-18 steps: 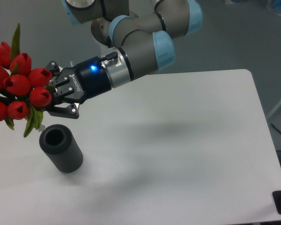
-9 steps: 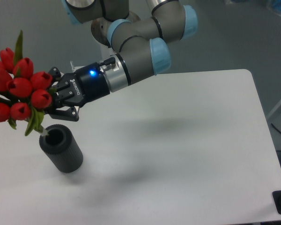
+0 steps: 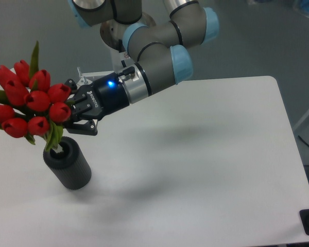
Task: Insert the flowers into the vase
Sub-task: 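Lower the tulip stems into the vase opening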
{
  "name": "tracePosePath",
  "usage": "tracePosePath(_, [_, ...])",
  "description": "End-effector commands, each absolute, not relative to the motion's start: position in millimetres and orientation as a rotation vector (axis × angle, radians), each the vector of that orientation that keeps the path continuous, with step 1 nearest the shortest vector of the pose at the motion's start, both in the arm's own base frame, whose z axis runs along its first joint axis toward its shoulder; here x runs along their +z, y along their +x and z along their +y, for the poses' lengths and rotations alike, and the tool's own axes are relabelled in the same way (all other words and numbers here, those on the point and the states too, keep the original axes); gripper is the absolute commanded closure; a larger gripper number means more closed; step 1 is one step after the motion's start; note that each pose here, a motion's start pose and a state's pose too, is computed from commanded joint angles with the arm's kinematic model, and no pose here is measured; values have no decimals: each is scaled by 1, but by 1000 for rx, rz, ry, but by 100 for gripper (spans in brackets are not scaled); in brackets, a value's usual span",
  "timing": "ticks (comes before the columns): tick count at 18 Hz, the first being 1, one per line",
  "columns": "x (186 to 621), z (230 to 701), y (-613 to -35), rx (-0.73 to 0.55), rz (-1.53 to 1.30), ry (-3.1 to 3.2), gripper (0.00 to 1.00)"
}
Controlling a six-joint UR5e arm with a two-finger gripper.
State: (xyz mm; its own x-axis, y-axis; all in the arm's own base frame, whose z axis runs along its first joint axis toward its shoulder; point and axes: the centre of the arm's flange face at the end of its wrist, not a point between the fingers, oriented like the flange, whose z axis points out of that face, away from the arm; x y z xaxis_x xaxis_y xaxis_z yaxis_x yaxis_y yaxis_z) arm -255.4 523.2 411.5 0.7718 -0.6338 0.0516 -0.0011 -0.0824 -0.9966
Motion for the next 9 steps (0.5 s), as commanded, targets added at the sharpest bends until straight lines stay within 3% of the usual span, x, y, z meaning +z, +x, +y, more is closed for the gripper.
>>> tracePosePath(9, [399,525,-254,-534,566,-1565,99])
